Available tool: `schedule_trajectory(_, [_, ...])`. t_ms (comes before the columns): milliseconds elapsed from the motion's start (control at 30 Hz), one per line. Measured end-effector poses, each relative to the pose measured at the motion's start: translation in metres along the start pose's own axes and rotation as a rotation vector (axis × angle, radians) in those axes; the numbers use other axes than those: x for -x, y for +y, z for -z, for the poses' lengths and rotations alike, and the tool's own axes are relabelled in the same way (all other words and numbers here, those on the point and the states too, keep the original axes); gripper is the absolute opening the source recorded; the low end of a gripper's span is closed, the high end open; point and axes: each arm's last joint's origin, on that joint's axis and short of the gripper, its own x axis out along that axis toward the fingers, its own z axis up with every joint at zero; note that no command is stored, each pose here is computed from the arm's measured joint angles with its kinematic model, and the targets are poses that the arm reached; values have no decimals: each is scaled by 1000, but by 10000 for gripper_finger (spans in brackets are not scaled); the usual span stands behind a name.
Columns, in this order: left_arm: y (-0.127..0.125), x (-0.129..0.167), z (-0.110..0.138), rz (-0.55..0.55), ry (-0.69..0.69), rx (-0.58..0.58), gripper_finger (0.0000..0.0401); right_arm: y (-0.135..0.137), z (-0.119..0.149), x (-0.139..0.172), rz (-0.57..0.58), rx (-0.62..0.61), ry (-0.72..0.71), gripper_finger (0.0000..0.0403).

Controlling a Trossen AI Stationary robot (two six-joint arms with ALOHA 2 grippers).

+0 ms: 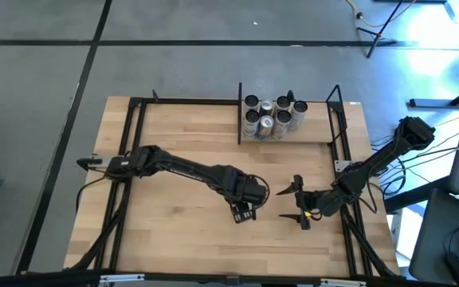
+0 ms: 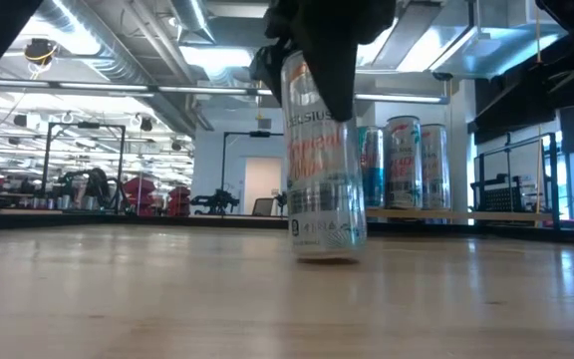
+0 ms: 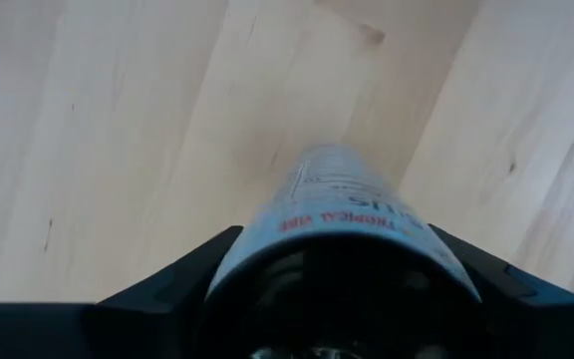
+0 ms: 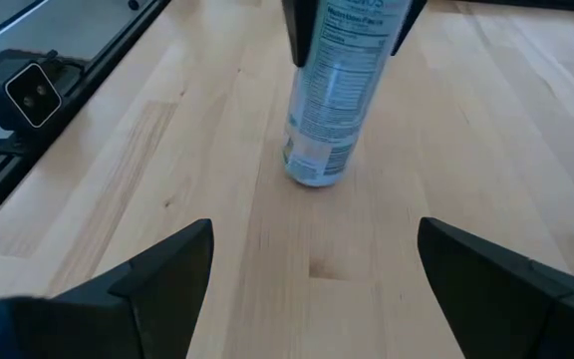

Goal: Place canned beverage on shelf
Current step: Put the black soda can on the shelf aligned with the other black soda can

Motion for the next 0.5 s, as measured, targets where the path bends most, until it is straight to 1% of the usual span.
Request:
schedule_trajectory(167, [-4, 0, -1, 10, -34, 2, 278, 0, 0, 0, 0, 0, 0, 335])
schedule_trajectory(367, [-6, 1, 1, 33, -19, -3, 306, 0, 0, 0, 0, 0, 0, 335])
schedule_trajectory(500, [-5, 4, 1, 27, -10, -25, 318, 0, 0, 0, 0, 0, 0, 335])
